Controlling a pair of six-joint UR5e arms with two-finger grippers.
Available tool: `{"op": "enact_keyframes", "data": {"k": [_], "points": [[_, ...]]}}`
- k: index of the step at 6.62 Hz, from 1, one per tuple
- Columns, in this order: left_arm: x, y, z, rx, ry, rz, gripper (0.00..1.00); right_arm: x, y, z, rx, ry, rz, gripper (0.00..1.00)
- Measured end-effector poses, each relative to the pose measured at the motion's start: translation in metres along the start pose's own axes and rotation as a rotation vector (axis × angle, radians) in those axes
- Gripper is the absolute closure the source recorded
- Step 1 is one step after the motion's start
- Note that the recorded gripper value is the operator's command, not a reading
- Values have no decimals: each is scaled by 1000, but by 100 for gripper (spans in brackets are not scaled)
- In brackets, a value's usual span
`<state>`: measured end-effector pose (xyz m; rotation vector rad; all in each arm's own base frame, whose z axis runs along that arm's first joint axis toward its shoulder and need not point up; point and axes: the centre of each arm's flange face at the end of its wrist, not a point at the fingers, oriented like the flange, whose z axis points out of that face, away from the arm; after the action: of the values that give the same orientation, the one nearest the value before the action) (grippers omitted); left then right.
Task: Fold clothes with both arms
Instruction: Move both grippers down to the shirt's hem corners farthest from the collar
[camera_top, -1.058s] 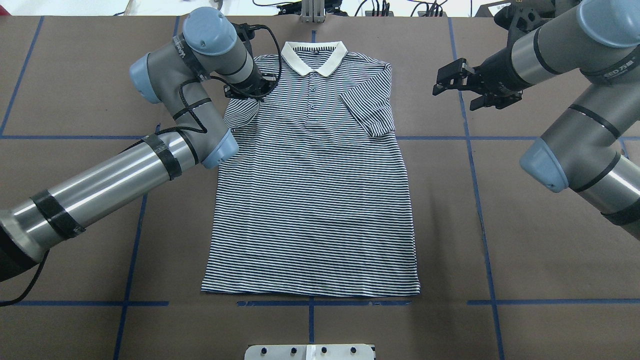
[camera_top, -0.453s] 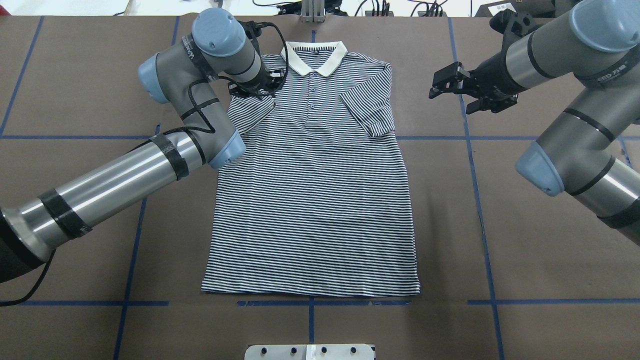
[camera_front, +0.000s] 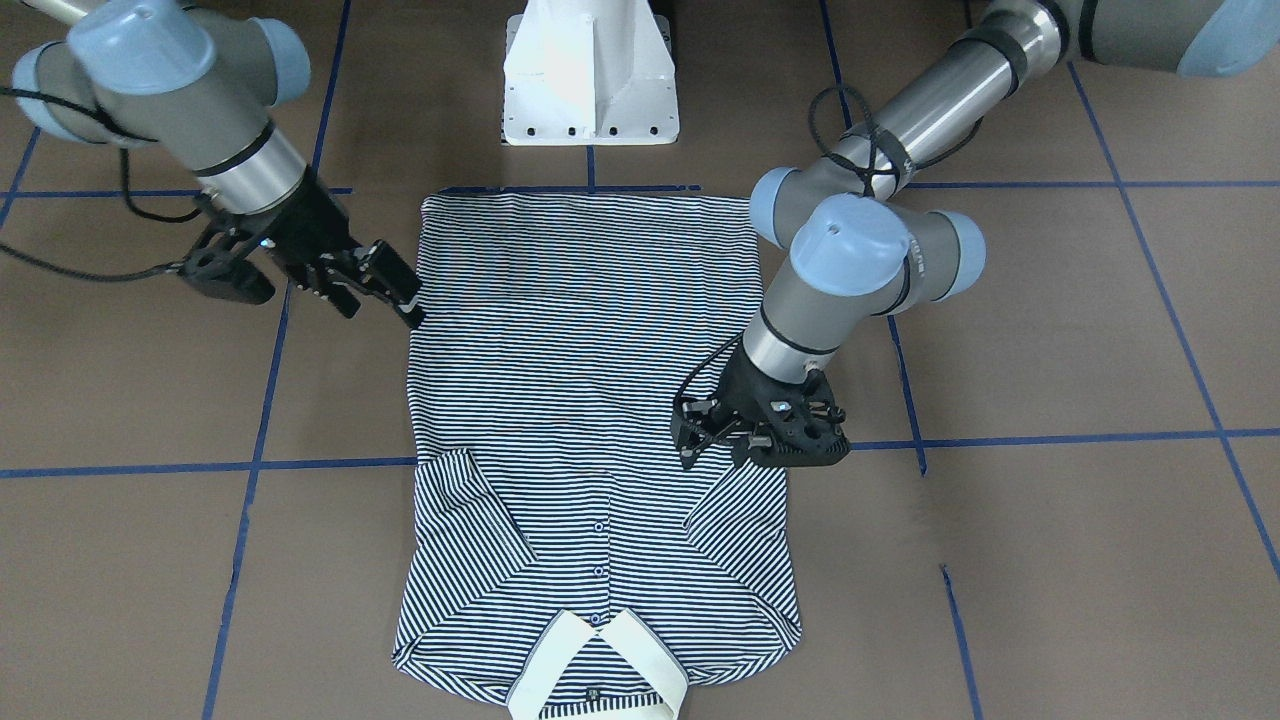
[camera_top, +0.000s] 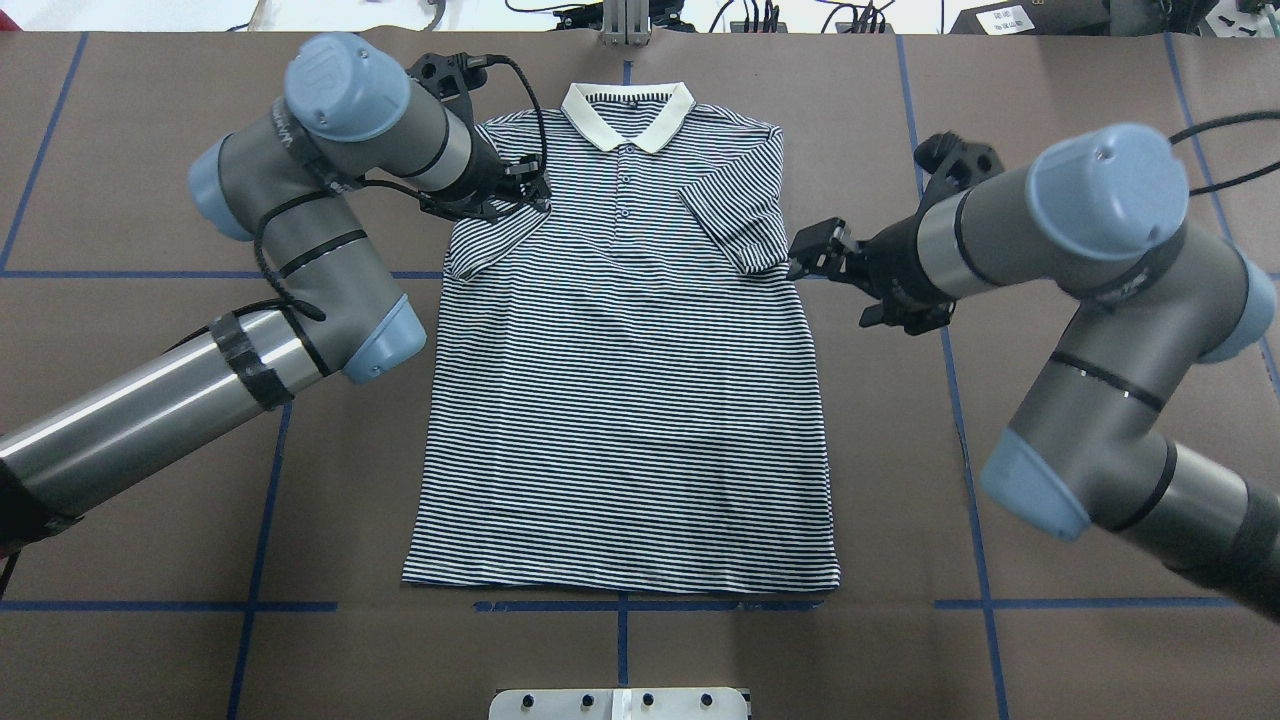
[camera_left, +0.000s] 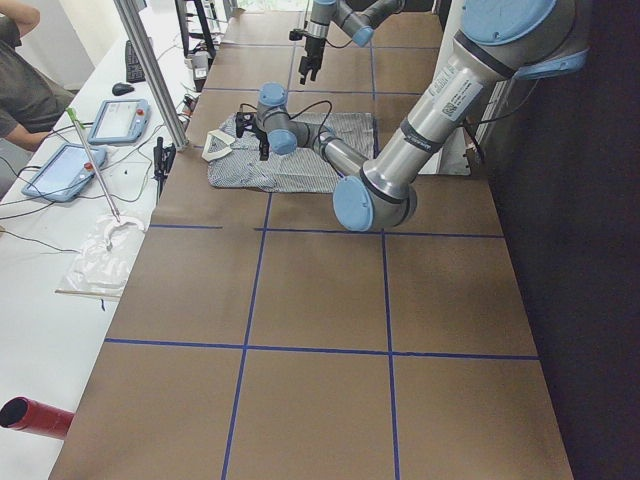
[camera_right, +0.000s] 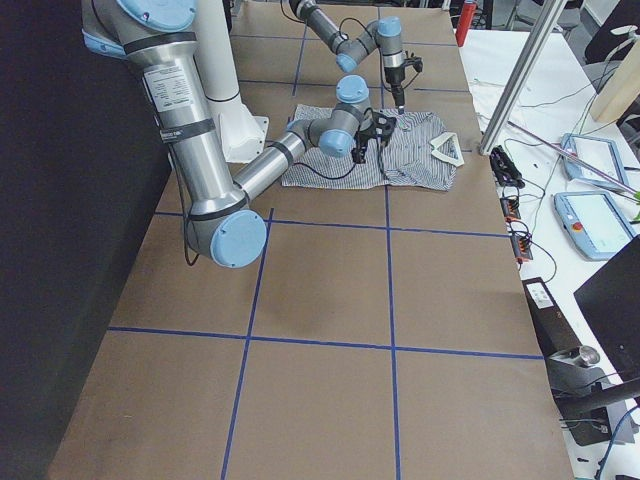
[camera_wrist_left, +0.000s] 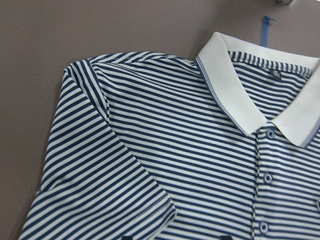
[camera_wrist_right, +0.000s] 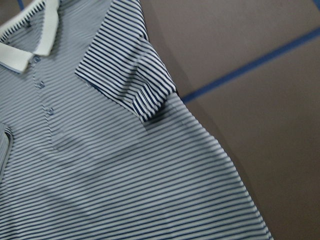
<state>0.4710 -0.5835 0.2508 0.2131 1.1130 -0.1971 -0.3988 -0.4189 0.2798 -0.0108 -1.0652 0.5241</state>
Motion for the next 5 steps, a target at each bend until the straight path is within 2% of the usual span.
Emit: {"op": "enact_keyframes", "data": {"k": [2, 3, 4, 5], "points": [[-12, 26, -37, -10, 57, 26, 31, 23, 135, 35, 76, 143, 86, 11], [-14, 29, -41, -10, 64, 30, 31, 45, 183, 49, 104, 202, 113, 12], [-15, 31, -41, -11, 65, 31, 31, 70, 215, 60, 133, 245, 135, 17], [-15, 31, -41, -12, 65, 31, 30, 89, 229, 66, 150, 275, 149, 19]]}}
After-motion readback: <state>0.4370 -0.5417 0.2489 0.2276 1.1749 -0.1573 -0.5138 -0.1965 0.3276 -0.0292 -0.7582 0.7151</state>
